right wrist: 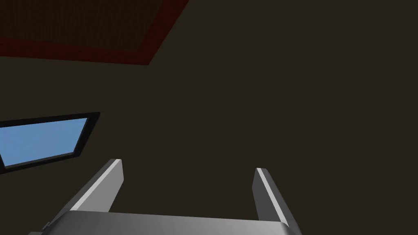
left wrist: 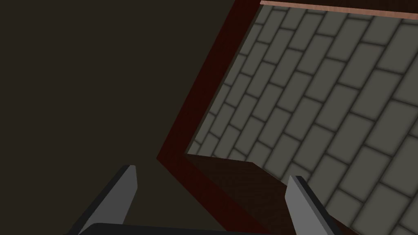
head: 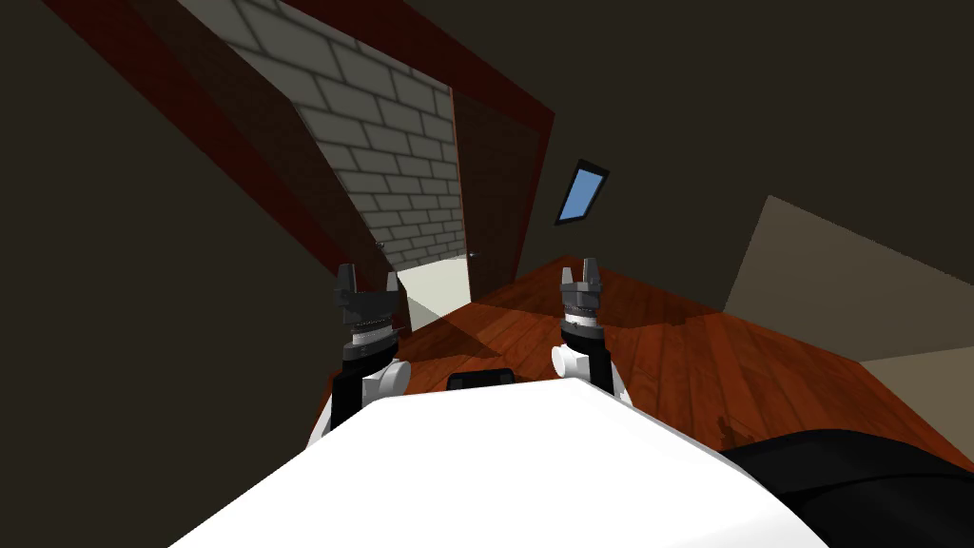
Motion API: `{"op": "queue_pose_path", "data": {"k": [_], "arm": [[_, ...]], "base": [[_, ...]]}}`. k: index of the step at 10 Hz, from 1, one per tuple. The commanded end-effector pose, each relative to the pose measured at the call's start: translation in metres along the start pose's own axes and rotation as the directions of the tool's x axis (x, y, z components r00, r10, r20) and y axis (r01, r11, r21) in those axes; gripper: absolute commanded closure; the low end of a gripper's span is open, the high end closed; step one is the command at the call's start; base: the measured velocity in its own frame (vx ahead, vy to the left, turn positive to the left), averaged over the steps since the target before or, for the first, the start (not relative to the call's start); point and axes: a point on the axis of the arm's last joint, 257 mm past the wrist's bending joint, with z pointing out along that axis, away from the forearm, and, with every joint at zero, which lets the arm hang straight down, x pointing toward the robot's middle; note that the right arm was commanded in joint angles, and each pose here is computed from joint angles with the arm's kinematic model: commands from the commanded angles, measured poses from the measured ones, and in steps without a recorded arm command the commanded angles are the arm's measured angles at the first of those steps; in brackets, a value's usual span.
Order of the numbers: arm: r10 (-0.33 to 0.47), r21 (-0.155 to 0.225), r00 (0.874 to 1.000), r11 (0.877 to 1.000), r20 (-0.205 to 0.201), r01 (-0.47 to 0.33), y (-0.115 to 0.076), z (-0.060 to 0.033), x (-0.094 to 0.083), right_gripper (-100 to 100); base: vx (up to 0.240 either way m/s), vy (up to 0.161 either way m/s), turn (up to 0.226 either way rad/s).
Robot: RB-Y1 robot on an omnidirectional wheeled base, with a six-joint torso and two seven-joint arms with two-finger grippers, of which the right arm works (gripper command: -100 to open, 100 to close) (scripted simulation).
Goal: Push the door open
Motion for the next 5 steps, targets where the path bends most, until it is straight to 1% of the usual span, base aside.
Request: {"op": "queue_pose_path", "data": {"k": [1, 3, 5], "arm": [[0.026, 0.015, 0.999, 1.0, -0.019, -0.026, -0.011, -0.0019, 0.01, -100], [0.046, 0.027, 0.998, 0.999, -0.032, -0.045, -0.019, -0.0036, 0.019, -100], [0.081, 0.048, 0.995, 0.996, -0.056, -0.078, -0.034, -0.0071, 0.033, -100]], "base": [[0.117, 0.005, -0.042], [0.175, -0.009, -0.031], [0.192, 0.017, -0.038]]}}
